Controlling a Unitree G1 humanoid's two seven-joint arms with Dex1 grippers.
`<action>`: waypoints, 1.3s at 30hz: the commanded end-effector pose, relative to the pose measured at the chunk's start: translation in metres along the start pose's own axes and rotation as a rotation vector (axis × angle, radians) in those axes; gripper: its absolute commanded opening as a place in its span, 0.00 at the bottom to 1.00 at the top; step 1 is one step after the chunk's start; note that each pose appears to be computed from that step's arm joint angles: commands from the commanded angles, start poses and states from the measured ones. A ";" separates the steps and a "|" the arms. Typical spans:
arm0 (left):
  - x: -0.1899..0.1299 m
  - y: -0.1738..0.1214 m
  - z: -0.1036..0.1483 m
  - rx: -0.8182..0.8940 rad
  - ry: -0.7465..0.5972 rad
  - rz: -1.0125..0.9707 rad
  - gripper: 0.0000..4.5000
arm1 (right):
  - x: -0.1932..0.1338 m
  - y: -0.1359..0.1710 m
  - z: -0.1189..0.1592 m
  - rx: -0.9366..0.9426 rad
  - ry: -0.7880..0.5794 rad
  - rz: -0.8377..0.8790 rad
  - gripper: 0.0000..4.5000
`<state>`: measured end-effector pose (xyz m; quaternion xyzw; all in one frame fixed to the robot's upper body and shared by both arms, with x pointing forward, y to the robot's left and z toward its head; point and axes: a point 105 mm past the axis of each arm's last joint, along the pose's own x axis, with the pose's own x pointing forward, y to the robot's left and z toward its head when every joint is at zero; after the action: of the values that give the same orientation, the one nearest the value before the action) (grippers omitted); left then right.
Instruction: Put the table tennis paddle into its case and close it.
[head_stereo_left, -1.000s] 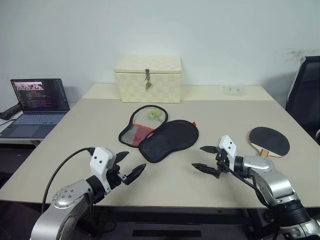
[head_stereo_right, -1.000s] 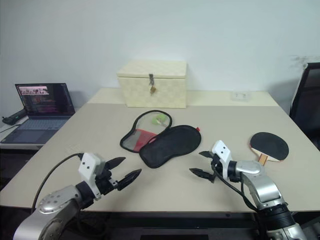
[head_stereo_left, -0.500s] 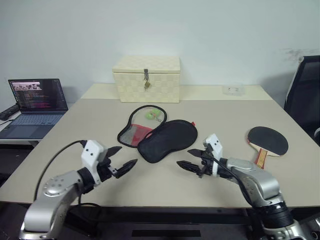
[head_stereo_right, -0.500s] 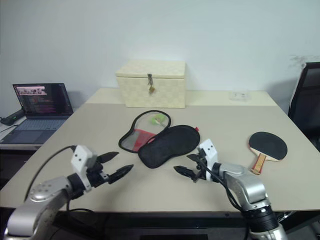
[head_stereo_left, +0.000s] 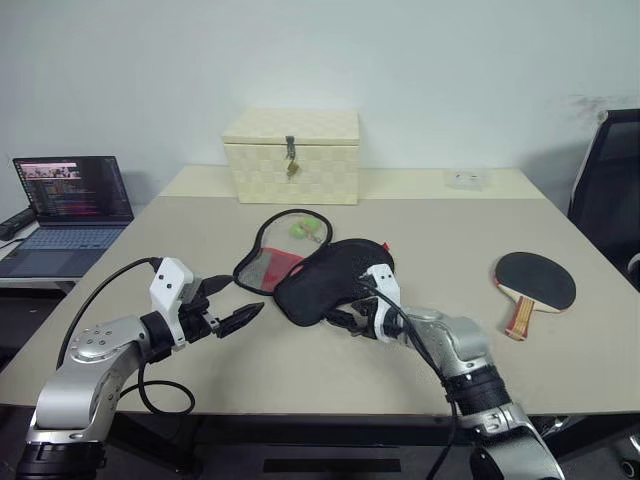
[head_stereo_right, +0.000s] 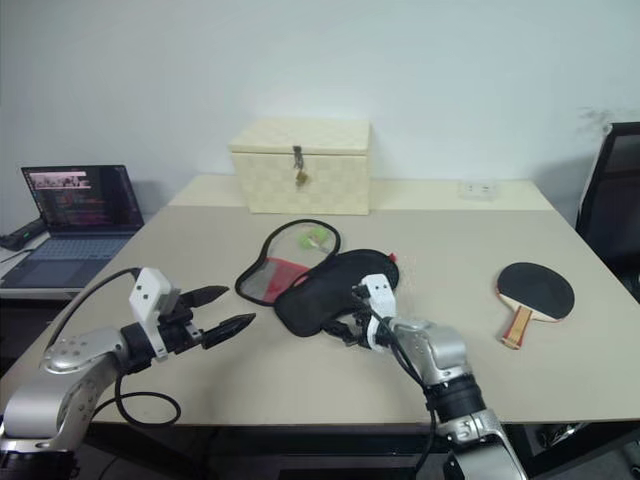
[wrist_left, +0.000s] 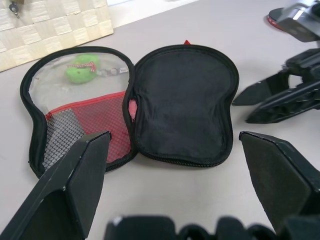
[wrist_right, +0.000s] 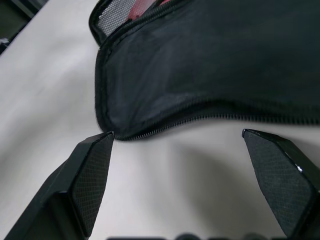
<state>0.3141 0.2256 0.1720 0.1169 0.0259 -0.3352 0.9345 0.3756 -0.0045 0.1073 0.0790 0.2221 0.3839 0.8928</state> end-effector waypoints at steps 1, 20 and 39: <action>-0.005 0.001 0.012 0.057 -0.018 0.007 0.99 | 0.017 0.019 0.016 -0.034 -0.045 0.043 1.00; -0.006 -0.001 0.016 0.077 -0.016 -0.004 1.00 | 0.028 0.029 0.014 0.180 -0.016 0.071 0.16; 0.024 -0.028 0.024 0.075 -0.065 -0.123 1.00 | -0.066 -0.080 0.005 -0.071 0.260 -0.044 0.01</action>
<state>0.3144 0.1876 0.1778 0.1302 0.0088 -0.3912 0.9110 0.3825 -0.0943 0.1052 0.0249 0.3294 0.3846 0.8620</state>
